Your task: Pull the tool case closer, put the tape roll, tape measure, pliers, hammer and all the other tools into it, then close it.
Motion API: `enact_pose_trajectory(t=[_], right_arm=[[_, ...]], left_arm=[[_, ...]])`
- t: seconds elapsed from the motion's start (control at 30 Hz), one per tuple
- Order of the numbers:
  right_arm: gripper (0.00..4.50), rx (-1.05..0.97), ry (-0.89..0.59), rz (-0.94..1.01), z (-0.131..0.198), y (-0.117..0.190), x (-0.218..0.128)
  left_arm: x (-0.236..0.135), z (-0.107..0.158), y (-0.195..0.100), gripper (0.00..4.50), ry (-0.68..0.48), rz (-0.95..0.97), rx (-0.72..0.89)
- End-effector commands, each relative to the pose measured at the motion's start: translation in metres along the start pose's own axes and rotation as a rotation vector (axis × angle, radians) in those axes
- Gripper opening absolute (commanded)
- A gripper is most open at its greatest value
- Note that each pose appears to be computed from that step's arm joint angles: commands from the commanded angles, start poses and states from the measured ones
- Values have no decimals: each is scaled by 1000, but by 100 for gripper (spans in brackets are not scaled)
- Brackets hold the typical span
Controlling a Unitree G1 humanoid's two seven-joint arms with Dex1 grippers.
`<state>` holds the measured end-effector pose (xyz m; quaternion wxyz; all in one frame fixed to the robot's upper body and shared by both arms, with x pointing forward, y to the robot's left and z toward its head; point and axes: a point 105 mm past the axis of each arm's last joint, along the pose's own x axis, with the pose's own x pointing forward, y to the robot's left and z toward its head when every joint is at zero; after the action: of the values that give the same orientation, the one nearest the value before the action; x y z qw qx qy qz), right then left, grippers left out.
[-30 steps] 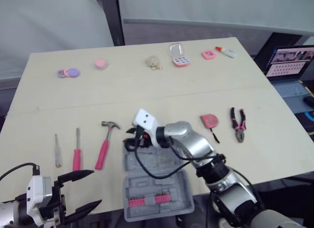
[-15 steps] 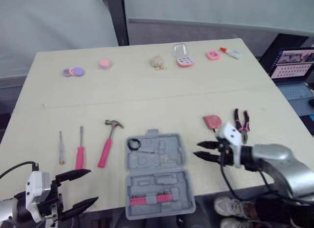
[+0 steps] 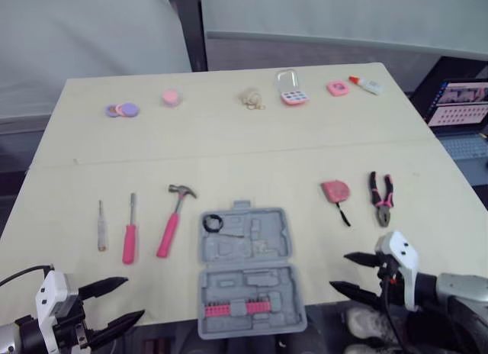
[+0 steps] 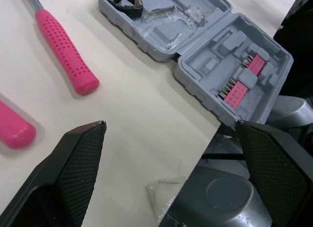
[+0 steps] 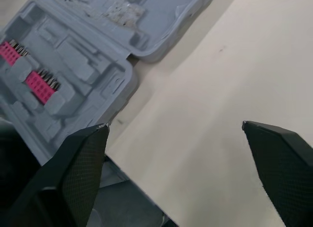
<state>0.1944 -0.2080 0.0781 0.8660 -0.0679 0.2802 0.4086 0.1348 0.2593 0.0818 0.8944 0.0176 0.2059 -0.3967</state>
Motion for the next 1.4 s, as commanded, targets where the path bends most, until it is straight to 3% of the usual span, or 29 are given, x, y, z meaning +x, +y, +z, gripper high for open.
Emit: enact_pose_trajectory(t=[0.03,0.3,0.43,0.8,1.0,1.4], right_arm=[[448,-45,-15,-58,-1,-5,-10],[448,-51,-11,-65,-6,-5,-7],[448,-40,-6,-82,-1,-9,-10],[448,69,-62,-304,36,-54,-13],[448,110,-49,-443,43,-82,-10],[448,208,-60,-509,54,-116,29]], left_arm=[[-8,2,-7,450,9,-10,109],[-9,2,-5,450,0,-32,140],[4,22,-5,450,-58,-80,186],[53,70,-12,450,-190,-283,339],[64,75,-16,450,-220,-326,354],[69,81,-19,450,-254,-329,355]])
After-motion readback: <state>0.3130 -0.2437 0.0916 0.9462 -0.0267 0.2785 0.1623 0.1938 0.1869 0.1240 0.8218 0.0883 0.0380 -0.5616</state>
